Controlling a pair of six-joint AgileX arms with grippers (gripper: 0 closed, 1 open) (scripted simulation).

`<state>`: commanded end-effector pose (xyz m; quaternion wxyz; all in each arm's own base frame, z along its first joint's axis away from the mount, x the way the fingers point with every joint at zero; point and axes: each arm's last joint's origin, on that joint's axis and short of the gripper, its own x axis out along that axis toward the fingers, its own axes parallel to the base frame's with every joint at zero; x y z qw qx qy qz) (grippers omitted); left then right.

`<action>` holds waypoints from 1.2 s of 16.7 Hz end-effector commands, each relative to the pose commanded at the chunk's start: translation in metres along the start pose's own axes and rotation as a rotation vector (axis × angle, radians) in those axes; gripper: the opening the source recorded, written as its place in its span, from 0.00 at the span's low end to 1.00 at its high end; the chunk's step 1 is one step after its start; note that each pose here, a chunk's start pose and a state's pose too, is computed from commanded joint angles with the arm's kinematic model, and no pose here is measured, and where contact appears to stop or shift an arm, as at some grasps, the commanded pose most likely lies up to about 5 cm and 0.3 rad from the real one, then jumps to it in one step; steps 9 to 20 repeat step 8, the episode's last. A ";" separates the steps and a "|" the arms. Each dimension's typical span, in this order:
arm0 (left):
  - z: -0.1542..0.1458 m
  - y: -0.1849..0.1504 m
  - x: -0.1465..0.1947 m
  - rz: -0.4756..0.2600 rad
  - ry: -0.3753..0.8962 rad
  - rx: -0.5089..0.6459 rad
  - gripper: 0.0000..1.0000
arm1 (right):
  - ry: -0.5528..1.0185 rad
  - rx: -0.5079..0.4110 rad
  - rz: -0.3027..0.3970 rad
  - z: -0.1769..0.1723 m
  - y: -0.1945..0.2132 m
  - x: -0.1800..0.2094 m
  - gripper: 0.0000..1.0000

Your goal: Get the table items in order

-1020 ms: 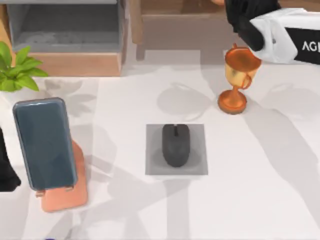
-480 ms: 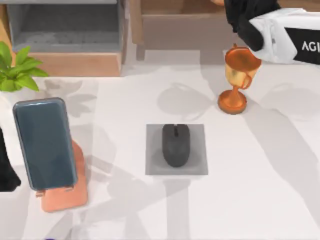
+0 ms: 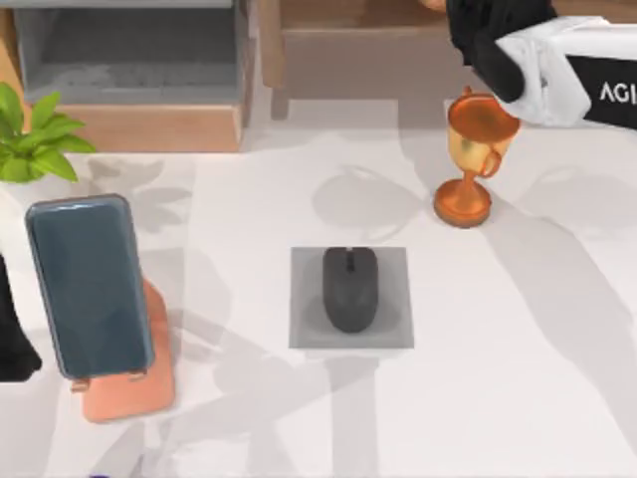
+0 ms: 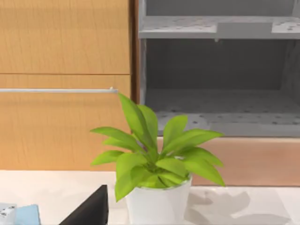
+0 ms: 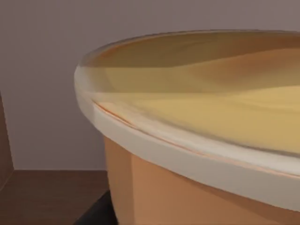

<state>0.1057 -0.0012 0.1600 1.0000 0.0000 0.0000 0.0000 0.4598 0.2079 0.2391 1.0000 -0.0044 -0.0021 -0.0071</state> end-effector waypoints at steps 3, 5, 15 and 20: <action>0.000 0.000 0.000 0.000 0.000 0.000 1.00 | 0.000 0.000 0.000 0.000 0.000 0.000 1.00; 0.000 0.000 0.000 0.000 0.000 0.000 1.00 | 0.000 0.000 0.000 0.000 0.000 0.000 1.00; 0.000 0.000 0.000 0.000 0.000 0.000 1.00 | 0.000 0.000 0.000 0.000 0.000 0.000 1.00; 0.000 0.000 0.000 0.000 0.000 0.000 1.00 | 0.000 0.000 0.000 0.000 0.000 0.000 1.00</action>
